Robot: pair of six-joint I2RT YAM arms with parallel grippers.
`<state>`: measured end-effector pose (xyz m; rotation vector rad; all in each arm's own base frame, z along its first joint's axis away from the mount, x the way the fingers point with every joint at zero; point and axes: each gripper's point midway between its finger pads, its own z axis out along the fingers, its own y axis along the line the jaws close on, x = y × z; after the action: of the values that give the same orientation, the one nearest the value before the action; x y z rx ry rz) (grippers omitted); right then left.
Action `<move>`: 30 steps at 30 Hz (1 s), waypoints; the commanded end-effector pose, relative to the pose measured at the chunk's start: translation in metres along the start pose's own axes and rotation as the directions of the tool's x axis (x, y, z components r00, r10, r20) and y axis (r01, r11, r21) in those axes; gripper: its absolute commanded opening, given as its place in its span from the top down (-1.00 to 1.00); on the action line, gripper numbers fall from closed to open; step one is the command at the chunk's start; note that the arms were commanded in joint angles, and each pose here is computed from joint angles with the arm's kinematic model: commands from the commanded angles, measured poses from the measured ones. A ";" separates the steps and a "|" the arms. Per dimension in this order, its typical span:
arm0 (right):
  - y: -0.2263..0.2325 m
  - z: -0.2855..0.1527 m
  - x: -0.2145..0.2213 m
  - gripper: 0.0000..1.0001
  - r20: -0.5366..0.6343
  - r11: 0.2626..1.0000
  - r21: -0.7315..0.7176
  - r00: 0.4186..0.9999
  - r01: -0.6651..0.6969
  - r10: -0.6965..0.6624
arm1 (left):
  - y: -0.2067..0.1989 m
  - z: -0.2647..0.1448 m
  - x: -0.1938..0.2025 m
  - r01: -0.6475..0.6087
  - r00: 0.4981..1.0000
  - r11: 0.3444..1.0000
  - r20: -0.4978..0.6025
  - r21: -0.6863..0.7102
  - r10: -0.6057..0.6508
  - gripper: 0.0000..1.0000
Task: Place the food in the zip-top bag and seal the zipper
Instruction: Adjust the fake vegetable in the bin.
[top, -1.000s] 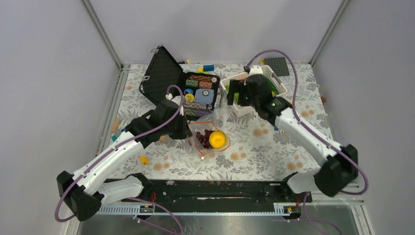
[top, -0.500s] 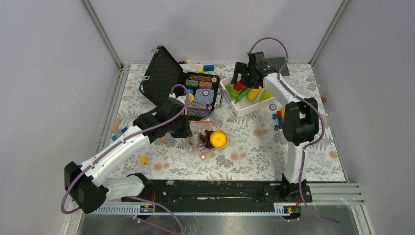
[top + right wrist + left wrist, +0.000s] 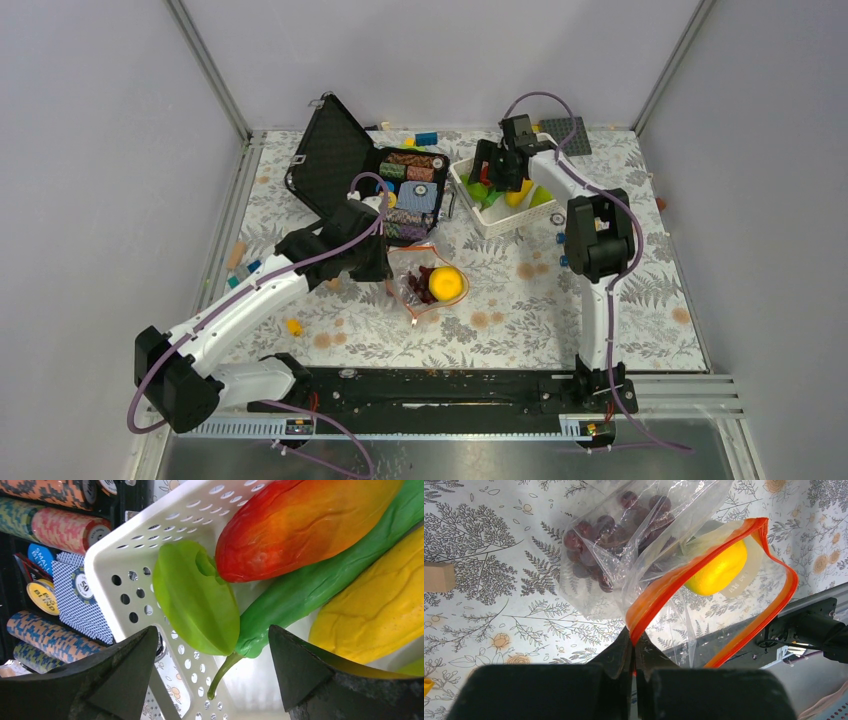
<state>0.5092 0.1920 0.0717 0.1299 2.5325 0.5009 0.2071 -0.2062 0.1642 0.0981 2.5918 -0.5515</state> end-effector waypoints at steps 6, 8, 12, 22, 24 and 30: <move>0.017 0.008 0.004 -0.71 -0.033 0.995 -0.095 0.999 0.001 -0.004 | -0.012 -0.008 -0.017 -0.012 0.998 0.999 0.065 0.050 0.009 1.00; 0.014 0.009 0.008 -0.71 -0.046 0.997 -0.083 0.999 0.006 -0.010 | -0.013 -0.008 -0.017 -0.013 0.998 0.998 0.061 0.056 0.009 1.00; -0.003 0.008 0.012 -0.71 -0.052 1.000 0.006 0.999 0.009 -0.008 | -0.017 -0.006 -0.017 -0.015 0.998 0.997 0.057 0.073 0.011 1.00; -0.053 -0.023 -0.003 -0.71 0.052 0.953 0.304 0.998 0.005 -0.022 | -0.018 -0.004 -0.019 -0.015 0.999 0.997 0.049 0.073 0.011 1.00; -0.051 -0.027 -0.008 -0.71 0.080 0.954 0.299 0.997 -0.006 -0.019 | -0.018 -0.003 -0.018 -0.014 0.999 0.997 0.045 0.071 0.011 1.00; -0.006 -0.026 -0.017 -0.69 0.131 0.997 0.049 0.989 0.060 -0.066 | -0.017 -0.004 -0.018 -0.014 0.999 0.998 0.052 0.068 0.010 1.00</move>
<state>0.4969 0.1481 0.0465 0.2156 2.5768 0.1919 0.2068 -0.2111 0.1628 0.1079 2.6006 -0.5777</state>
